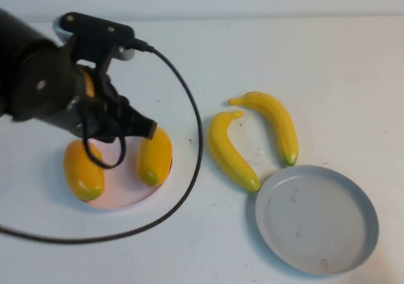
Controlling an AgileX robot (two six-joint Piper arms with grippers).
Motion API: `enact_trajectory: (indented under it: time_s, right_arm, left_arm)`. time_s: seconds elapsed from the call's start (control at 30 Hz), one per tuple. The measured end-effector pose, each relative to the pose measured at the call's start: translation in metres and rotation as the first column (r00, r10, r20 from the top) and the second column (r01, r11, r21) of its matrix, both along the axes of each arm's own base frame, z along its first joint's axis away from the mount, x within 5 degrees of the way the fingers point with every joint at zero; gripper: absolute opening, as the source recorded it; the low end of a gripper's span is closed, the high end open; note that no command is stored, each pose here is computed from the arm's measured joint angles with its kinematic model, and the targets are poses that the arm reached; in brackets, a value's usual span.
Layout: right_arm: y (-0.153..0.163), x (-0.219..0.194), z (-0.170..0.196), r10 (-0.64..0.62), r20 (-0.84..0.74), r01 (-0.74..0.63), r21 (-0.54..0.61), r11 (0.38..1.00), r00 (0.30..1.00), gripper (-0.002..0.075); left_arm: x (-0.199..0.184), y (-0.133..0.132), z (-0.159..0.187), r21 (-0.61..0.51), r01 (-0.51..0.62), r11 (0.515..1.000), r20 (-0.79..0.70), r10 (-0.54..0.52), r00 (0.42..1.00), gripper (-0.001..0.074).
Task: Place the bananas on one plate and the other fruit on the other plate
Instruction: Put one type of fruit in the left plate, then put another type of fruit in the right plate
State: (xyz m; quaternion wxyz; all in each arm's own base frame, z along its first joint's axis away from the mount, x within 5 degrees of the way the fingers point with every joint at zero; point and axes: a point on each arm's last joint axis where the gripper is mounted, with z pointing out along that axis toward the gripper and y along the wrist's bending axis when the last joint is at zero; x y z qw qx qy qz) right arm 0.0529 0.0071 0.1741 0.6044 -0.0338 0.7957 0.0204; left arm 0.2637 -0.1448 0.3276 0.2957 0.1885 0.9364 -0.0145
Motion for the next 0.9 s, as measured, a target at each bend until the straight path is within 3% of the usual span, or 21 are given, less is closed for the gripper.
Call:
enact_trajectory:
  time_s: [0.13, 0.43, 0.77, 0.9]
  right_arm:
    - [0.0, 0.0, 0.0, 0.0, 0.0, 0.0, 0.0, 1.0, 1.0, -0.0017]
    - [0.0, 0.0, 0.0, 0.0, 0.0, 0.0, 0.0, 1.0, 1.0, -0.0017]
    - [0.0, 0.0, 0.0, 0.0, 0.0, 0.0, 0.0, 1.0, 1.0, -0.0017]
    - [0.0, 0.0, 0.0, 0.0, 0.0, 0.0, 0.0, 1.0, 1.0, -0.0017]
  left_arm:
    - [-0.049, 0.029, 0.011, -0.072, 0.008, 0.997, 0.1, 0.0, 0.995, 0.0015]
    - [-0.153, 0.09, 0.004, -0.276, 0.087, 0.957, 0.397, 0.031, 0.917, -0.0002]
    - [-0.206, 0.123, -0.015, -0.342, 0.145, 0.928, 0.546, 0.071, 0.835, -0.0002]
    - [-0.212, 0.127, -0.012, -0.313, 0.178, 0.933, 0.596, 0.047, 0.802, -0.0002]
